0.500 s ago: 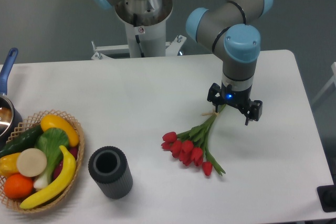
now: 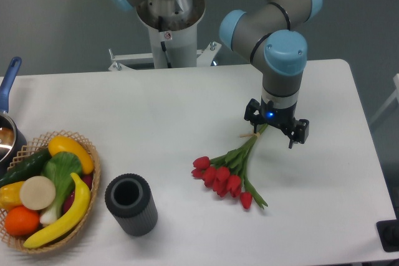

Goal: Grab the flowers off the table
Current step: 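Move the open gripper toward the tulip stems and begin lowering, then lower the gripper onto the green tulip stems near the blooms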

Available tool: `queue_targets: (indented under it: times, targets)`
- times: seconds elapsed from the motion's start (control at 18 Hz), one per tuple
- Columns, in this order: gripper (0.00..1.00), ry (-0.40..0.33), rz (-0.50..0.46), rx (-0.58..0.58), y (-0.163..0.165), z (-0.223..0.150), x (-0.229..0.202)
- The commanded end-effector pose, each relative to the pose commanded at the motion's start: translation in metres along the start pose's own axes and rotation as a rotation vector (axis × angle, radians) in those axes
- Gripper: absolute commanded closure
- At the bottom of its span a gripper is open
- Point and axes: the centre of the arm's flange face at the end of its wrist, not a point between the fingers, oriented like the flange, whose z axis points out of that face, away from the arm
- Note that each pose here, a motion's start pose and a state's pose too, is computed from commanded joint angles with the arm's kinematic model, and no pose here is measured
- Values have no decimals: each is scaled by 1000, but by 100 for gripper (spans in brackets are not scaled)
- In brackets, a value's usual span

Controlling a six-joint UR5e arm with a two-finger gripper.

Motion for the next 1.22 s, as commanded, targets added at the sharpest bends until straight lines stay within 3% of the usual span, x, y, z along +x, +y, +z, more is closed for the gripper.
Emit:
queue_targets:
  times: [0.22,0.44,1.22]
  targets:
    - [0,-19,-3,7,6,21,15]
    - [0,27,6,-7,12,45,35]
    - [0,87,28,-23,-3,86,39]
